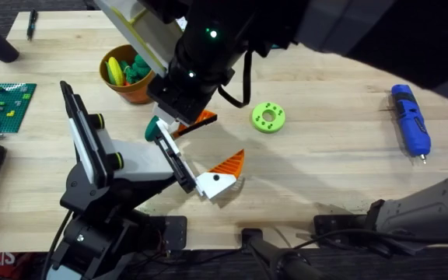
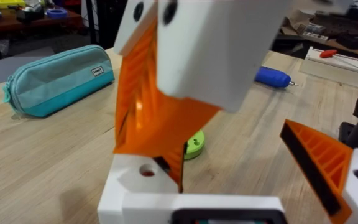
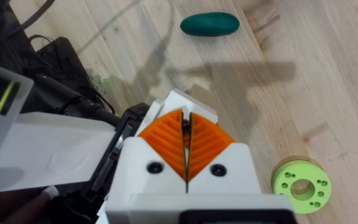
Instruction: Pick up the gripper from the table and insert it into the empty holder that is missing its gripper. Then pick up a screw, insert it into the mounting hole, and use the screwdriver to tighten it. Finally, clean up the table by picking up the vegetable and placing it into the bucket.
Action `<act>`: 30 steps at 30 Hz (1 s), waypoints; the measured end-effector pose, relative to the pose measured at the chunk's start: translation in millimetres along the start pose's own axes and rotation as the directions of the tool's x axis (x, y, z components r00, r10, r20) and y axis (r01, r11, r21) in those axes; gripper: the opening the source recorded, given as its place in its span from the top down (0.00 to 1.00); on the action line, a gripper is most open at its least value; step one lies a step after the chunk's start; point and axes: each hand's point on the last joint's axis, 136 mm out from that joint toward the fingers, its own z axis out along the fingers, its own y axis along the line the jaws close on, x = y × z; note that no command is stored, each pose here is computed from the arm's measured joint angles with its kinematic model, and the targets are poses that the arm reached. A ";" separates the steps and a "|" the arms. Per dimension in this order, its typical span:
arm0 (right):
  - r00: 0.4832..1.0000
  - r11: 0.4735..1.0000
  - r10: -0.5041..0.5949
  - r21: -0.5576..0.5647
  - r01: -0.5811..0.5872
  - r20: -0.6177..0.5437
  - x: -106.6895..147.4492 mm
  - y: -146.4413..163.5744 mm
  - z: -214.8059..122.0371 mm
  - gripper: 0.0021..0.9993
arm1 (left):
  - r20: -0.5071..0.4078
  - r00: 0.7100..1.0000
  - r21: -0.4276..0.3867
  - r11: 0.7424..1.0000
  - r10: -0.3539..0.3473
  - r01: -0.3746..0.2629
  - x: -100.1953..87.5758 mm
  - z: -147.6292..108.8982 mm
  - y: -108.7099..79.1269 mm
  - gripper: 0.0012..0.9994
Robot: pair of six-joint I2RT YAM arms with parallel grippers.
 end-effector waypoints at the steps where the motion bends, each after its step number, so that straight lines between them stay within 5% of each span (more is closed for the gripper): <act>1: 1.000 1.000 0.001 0.000 -0.001 -0.002 0.5 0.0 0.0 0.99 | 0.001 1.000 0.000 1.000 0.000 0.000 -0.1 0.0 0.0 0.01; 10: 1.000 0.998 0.008 0.055 -0.009 0.019 -3.1 -12.6 -7.8 0.99 | 0.001 1.000 0.000 1.000 0.000 0.000 -0.3 0.0 0.0 0.01; 20: 0.985 0.996 0.004 0.092 -0.020 0.171 -15.1 -17.0 -70.8 0.99 | 0.001 1.000 0.000 1.000 0.000 0.000 -0.3 0.0 0.0 0.01; 30: 0.974 0.989 0.095 0.096 -0.117 0.206 5.4 -33.0 -66.3 0.99 | 0.001 1.000 0.000 1.000 0.000 0.000 -0.3 0.0 0.0 0.01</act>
